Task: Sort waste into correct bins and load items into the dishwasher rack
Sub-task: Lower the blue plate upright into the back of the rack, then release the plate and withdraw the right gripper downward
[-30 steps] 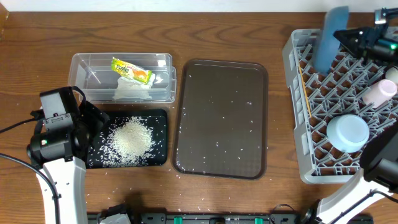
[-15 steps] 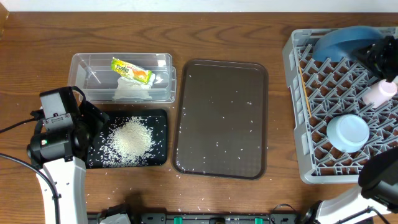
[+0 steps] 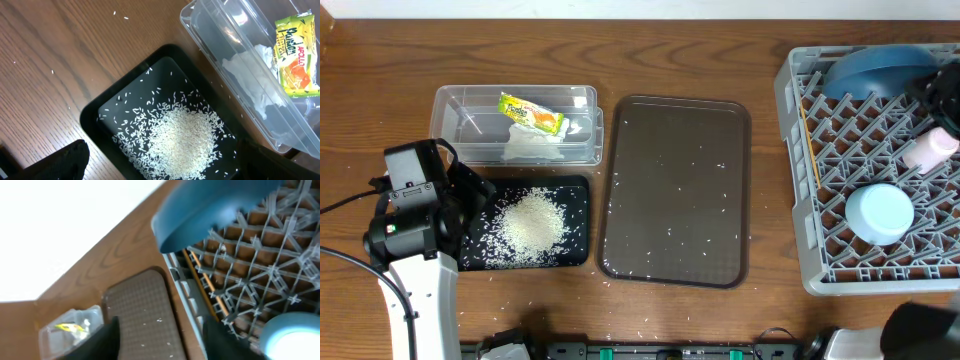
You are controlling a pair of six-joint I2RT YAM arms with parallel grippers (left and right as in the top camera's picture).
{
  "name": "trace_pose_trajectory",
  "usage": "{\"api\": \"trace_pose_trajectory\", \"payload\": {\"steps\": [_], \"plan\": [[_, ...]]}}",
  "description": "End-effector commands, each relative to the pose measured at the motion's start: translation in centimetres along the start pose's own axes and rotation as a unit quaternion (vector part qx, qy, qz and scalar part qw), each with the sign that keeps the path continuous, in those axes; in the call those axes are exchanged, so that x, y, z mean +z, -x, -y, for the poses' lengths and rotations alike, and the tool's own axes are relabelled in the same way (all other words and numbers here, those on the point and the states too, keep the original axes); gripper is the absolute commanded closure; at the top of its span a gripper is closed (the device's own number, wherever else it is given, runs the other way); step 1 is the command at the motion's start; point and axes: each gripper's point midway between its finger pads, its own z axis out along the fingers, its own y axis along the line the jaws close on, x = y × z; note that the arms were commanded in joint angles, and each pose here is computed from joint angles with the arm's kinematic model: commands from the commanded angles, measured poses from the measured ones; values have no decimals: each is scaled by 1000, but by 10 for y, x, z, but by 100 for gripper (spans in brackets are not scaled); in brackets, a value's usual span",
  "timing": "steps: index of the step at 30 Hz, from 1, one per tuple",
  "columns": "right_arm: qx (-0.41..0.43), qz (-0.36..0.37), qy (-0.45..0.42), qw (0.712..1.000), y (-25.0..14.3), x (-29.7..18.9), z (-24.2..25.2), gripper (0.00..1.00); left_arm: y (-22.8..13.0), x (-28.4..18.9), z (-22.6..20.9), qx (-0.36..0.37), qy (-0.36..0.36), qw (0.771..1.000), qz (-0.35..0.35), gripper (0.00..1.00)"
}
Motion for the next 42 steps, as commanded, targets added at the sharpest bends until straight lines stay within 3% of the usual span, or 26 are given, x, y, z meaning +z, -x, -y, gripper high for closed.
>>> {"api": "trace_pose_trajectory", "payload": {"steps": [1,3,5,8,11,19,24,35,42], "plan": [[-17,26,5,1000,6,-12,-8,37,3,-1,-3,0,7,1000,5,4],[-31,42,11,999,14,-12,-13,43,3,-1,-3,0,7,1000,5,3],[-47,62,11,997,26,-8,-17,66,3,-1,-3,0,7,1000,5,4],[-55,93,-8,994,44,3,-16,86,3,-1,-3,0,7,1000,5,4],[-73,117,-20,990,60,21,-21,96,3,-1,-3,0,7,1000,5,4],[-109,139,-50,983,83,91,-23,85,3,-1,-3,0,8,1000,5,4],[-100,88,-68,989,65,131,-7,89,3,-1,-3,0,7,1000,5,4],[-103,35,-131,985,38,131,19,91,3,-1,-3,0,7,1000,5,4],[-102,42,-141,984,33,99,11,92,3,-1,-3,0,7,1000,5,4]]}}
